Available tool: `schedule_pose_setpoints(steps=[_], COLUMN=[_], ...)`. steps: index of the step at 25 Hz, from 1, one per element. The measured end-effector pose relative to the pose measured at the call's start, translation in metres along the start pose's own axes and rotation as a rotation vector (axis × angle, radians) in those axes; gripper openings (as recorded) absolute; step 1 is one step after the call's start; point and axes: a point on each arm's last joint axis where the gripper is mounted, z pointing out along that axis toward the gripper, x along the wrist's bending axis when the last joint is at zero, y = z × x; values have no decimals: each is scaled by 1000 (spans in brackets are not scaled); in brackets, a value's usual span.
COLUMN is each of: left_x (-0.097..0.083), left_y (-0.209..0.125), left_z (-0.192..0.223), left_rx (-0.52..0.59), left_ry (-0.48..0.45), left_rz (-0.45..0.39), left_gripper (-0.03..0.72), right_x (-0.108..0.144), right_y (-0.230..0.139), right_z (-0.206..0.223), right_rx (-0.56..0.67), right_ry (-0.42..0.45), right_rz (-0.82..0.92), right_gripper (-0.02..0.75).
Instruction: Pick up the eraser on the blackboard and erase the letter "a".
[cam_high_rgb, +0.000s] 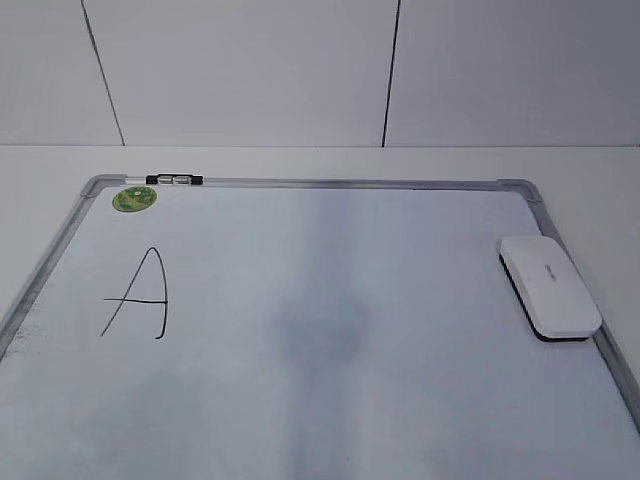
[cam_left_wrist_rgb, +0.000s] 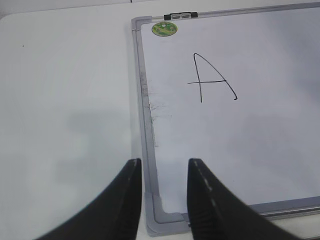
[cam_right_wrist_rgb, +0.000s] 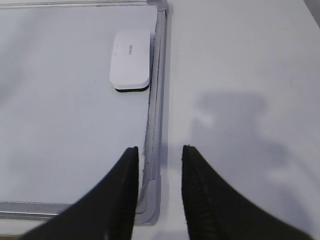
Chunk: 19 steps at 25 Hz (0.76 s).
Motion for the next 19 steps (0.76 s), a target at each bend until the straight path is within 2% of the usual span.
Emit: schedule_pose_setpoints(steps=[19], left_x=[0], left_y=[0], left_z=[0], left_rx=[0], left_ry=[-1], left_rz=[0], left_gripper=[235], right_x=[0], right_y=[0], right_z=[0], right_rx=[-2], right_ry=[0], right_rz=[0], right_gripper=[240])
